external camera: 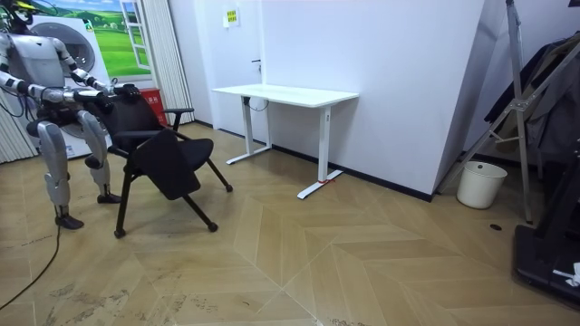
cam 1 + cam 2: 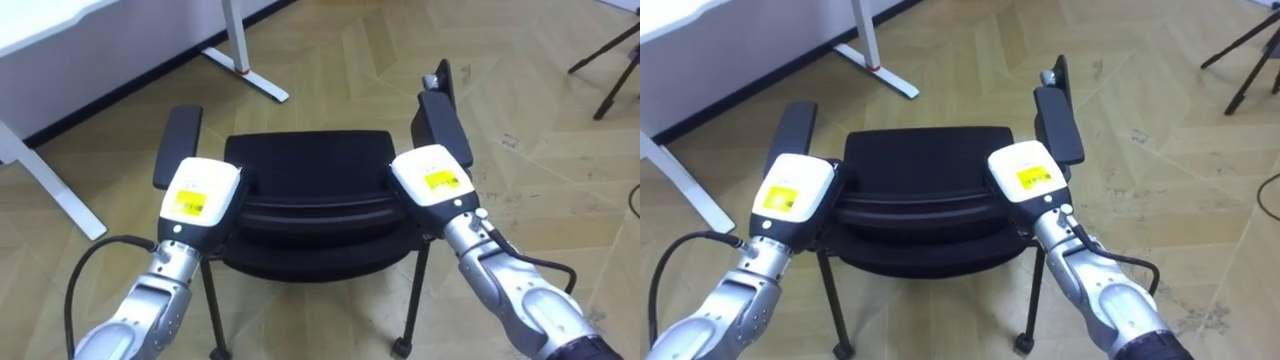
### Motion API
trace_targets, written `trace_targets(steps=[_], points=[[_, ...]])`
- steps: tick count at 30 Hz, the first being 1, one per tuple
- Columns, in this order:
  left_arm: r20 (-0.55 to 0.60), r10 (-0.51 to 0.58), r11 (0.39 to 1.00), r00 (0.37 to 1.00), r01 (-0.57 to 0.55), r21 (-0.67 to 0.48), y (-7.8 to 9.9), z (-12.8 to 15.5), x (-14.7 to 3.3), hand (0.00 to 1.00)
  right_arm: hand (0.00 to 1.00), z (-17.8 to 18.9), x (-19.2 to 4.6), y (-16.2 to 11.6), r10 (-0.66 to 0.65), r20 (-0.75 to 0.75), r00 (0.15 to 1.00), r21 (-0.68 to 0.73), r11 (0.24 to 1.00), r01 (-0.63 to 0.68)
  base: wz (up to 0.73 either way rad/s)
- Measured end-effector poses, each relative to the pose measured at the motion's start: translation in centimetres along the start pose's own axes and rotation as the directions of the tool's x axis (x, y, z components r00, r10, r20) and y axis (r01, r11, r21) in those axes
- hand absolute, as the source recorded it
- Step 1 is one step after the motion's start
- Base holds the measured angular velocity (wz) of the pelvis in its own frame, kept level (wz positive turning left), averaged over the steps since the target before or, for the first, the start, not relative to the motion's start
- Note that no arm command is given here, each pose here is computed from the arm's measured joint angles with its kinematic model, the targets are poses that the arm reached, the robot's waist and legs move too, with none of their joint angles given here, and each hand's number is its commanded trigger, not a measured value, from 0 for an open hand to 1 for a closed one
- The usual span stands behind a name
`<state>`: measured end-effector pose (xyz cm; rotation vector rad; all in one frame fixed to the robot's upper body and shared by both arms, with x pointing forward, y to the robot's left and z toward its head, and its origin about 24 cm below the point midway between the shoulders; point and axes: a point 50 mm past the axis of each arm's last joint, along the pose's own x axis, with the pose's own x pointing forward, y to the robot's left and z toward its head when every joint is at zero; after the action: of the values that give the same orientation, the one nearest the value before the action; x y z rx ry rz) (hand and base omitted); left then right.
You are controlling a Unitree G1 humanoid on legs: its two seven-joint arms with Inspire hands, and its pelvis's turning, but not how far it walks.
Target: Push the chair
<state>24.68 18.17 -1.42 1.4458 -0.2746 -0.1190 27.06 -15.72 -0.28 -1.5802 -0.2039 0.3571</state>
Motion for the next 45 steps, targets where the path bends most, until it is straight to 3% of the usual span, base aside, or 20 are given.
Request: trace_targets(steps=[20,23,31,45], points=[[0.002,-0.005,1.000,1.000,0.005,0.000,0.0,0.0,0.9,1.00,1.00,-0.3,0.2,0.6,-0.010,-0.022,1.000,0.024,1.000,0.011,0.03],[0.004,-0.011,1.000,1.000,0.011,0.001,-0.4,0.0,1.5,1.00,1.00,-0.6,0.6,1.0,-0.008,-0.040,0.999,0.027,1.000,0.009,0.05],[0.024,0.025,0.999,0.999,-0.026,0.028,0.6,-0.2,4.9,1.00,1.00,-1.6,2.4,0.3,-0.044,-0.078,0.996,0.047,0.998,0.047,0.13],[0.011,0.067,0.997,0.998,-0.067,0.029,0.1,0.4,4.8,1.00,1.00,-1.8,1.9,0.9,-0.089,-0.095,0.991,0.061,0.994,0.096,0.15]])
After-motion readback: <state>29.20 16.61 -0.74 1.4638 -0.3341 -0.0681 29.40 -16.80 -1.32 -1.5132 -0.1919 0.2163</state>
